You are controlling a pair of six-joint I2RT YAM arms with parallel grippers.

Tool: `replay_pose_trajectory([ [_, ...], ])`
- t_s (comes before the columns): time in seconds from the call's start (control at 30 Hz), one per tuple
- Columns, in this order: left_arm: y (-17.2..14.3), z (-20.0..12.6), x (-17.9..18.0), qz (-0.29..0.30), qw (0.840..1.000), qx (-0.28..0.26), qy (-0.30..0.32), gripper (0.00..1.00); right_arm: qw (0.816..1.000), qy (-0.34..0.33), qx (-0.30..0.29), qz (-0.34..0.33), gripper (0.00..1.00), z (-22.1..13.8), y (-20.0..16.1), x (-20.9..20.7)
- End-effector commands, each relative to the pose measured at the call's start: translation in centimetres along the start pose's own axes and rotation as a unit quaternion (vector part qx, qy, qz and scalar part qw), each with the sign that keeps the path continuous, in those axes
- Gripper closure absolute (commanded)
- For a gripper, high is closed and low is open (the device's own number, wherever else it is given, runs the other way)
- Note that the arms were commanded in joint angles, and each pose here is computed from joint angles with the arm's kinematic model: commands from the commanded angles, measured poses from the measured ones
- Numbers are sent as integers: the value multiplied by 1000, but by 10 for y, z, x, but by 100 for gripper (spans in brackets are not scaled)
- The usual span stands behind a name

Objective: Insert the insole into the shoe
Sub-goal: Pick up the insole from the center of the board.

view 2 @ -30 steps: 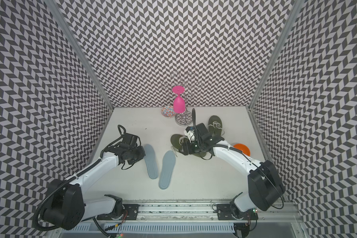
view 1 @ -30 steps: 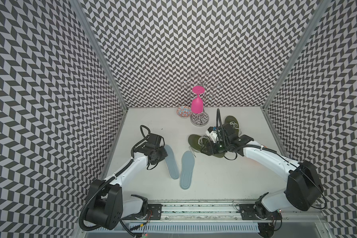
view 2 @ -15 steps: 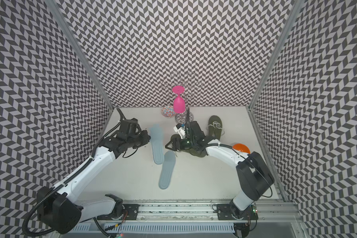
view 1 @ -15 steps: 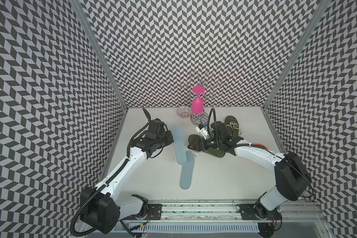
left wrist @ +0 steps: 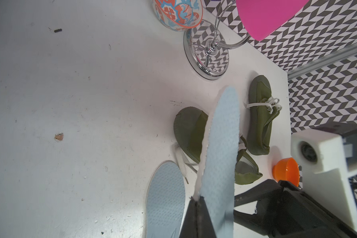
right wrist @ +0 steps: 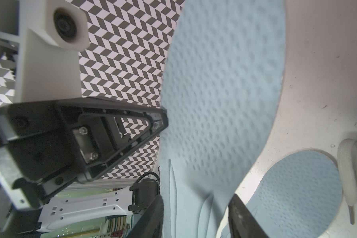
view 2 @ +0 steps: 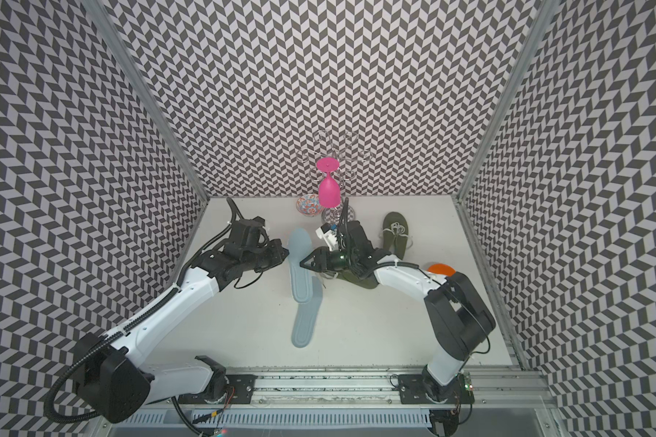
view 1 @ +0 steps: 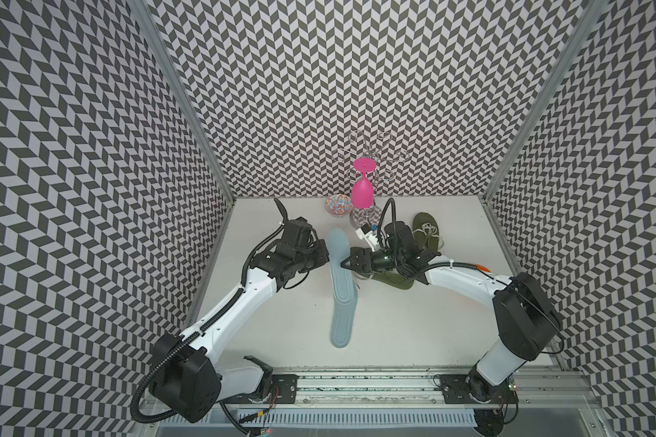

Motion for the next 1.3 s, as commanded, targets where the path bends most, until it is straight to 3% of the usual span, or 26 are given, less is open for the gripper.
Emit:
replay_pose_trajectory([
  [0.0, 4, -3, -13, -4, 999, -10, -32, 100, 1000, 19, -11, -10, 53, 3, 7, 4],
  [0.23, 2, 0, -13, -2, 999, -1, -39, 100, 1000, -11, -14, -13, 84, 0, 9, 2],
  [0.33, 1, 3, -14, 45, 998, 8, -32, 80, 999, -24, -5, -29, 88, -4, 9, 0],
  [0.4, 2, 4, -11, 102, 995, 15, -16, 59, 997, -47, 10, -57, 90, -10, 6, -3],
  [0.47, 1, 5, -9, 153, 988, 25, -8, 46, 993, -72, 25, -85, 90, -15, 2, -7],
  [0.6, 1, 3, -15, 254, 965, 54, -40, 33, 979, -135, 73, -131, 91, -24, -9, -17],
  [0.77, 11, 11, -29, 355, 932, 51, -62, 29, 965, -164, 117, -170, 91, -34, -25, -23],
  [0.9, 22, 15, -46, 433, 896, 63, -78, 28, 960, -155, 137, -191, 92, -38, -35, -19],
  [0.97, 25, 21, -44, 450, 885, 79, -87, 28, 958, -142, 141, -204, 91, -39, -37, -15],
  [1.27, 12, 44, -39, 437, 872, 151, -161, 32, 954, -138, 148, -219, 90, -37, -31, -13],
])
Point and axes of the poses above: each gripper's point midway between its finger pads, its own z axis out along the fingers, its own x axis along the line the jaws close on, y = z × x, the point moved 7 cm from there along -z, back along the fingers, and after that the axes turned 6 degrees about -z, right-handed, at the moved point
